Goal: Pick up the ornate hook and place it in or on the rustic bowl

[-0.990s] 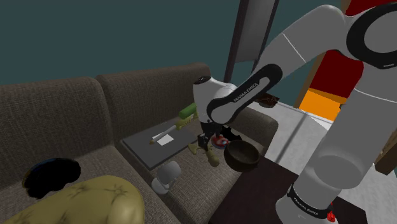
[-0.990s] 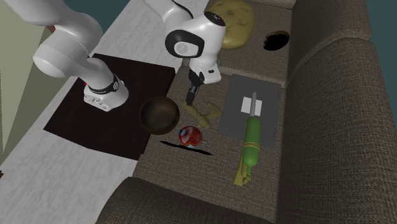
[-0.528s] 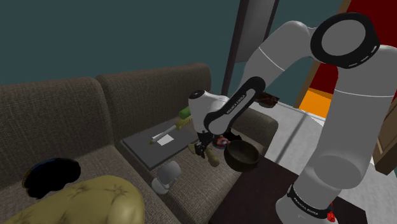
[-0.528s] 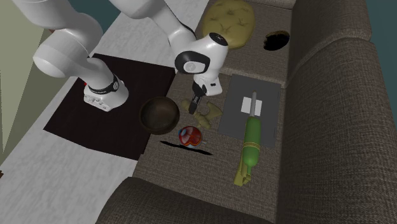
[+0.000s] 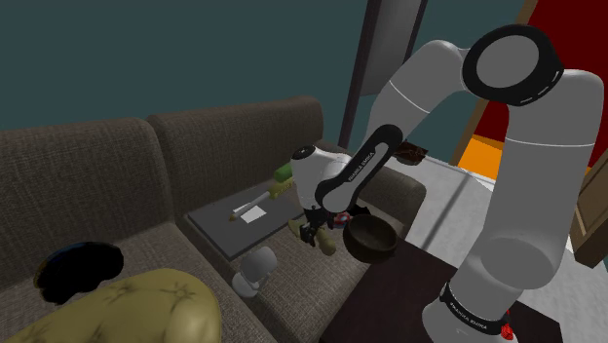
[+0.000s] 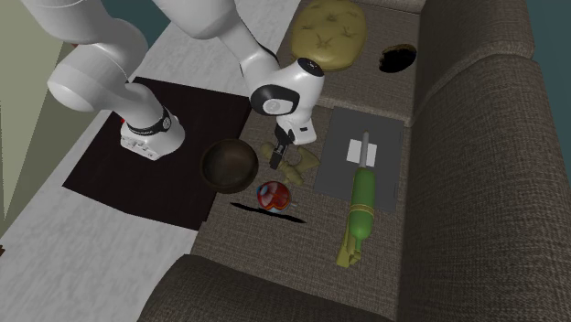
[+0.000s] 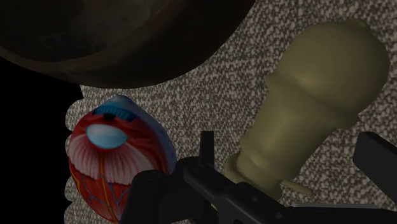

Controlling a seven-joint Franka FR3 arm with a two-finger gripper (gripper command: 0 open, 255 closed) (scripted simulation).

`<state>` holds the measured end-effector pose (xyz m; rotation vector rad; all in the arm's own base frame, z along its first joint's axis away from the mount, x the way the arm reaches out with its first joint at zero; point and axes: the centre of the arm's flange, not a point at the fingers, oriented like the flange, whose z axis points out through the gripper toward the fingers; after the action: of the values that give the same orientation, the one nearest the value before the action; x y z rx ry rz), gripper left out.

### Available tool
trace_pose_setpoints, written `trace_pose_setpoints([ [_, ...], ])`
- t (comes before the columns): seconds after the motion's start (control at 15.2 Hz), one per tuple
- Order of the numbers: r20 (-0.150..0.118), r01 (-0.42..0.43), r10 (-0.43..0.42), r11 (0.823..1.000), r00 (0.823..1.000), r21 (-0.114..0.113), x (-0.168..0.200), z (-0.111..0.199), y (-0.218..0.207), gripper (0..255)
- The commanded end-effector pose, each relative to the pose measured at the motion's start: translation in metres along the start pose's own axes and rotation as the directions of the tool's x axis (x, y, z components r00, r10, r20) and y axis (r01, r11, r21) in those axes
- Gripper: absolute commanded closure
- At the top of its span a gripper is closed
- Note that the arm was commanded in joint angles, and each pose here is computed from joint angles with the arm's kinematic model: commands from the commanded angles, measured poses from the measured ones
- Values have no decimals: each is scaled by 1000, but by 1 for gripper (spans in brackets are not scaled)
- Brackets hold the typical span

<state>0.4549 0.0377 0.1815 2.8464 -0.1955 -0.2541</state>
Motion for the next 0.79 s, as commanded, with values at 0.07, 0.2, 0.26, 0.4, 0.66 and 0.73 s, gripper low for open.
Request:
trace_pose_setpoints([
  [0.07,0,0,0,1000,1000,0,0,0,0,0],
  [0.2,0,0,0,1000,1000,0,0,0,0,255],
  [0.26,0,0,0,1000,1000,0,0,0,0,255],
  [0.4,0,0,0,1000,1000,0,0,0,0,255],
  [0.66,0,0,0,1000,1000,0,0,0,0,255],
  [0.73,0,0,0,1000,1000,0,0,0,0,255],
])
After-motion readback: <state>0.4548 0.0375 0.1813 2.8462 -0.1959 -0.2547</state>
